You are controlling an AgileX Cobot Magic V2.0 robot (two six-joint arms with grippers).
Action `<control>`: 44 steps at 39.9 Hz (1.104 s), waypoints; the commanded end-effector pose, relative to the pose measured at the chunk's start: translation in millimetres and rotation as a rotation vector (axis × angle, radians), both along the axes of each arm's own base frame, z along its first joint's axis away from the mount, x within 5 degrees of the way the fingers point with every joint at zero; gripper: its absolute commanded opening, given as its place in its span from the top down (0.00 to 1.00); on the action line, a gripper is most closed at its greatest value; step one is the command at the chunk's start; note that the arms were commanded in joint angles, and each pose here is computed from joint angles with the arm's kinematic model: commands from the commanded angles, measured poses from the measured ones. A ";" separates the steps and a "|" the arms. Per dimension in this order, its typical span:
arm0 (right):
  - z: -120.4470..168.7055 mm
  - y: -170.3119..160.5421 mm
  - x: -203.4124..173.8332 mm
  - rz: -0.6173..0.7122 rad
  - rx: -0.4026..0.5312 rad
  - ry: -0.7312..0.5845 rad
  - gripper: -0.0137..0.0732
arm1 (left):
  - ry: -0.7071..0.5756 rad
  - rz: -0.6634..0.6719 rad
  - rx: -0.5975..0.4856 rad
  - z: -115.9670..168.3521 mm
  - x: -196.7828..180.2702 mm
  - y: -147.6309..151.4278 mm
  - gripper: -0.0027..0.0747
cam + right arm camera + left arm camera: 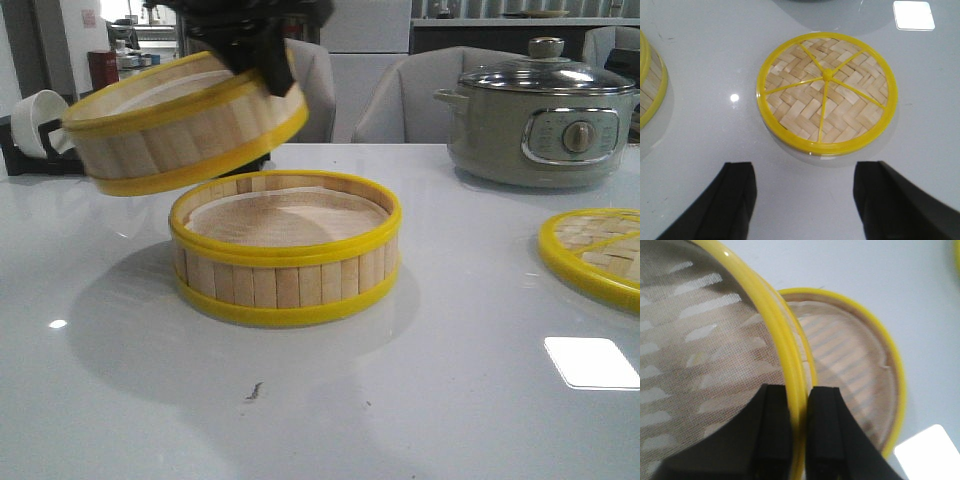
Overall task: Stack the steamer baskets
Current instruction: 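Lift the basket with the left gripper over the center basket, then lower the basket onto the center basket, open left gripper, withdraw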
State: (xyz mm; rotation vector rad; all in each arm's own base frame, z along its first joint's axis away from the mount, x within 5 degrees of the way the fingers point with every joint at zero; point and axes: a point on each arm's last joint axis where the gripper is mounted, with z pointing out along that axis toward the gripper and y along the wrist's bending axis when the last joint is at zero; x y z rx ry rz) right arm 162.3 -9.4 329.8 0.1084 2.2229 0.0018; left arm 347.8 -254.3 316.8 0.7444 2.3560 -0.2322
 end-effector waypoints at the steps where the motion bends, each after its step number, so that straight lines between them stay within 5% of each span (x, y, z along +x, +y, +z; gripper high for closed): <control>1: 15.9 -1.0 3.5 0.000 -0.020 -0.101 0.23 | -0.127 -0.071 -0.068 35.4 -18.0 -20.1 0.85; 14: 16.2 -1.0 3.7 0.000 -0.020 -0.105 0.23 | -0.057 -0.179 -0.003 -5.7 -33.3 -67.7 0.85; 39: 16.1 -1.0 3.6 0.000 -0.020 -0.103 0.23 | -0.039 -0.181 0.007 -22.7 -27.8 -74.0 0.85; 44: 16.1 -1.0 3.6 0.000 -0.020 -0.103 0.23 | -0.039 -0.181 0.007 -22.7 -27.8 -74.0 0.77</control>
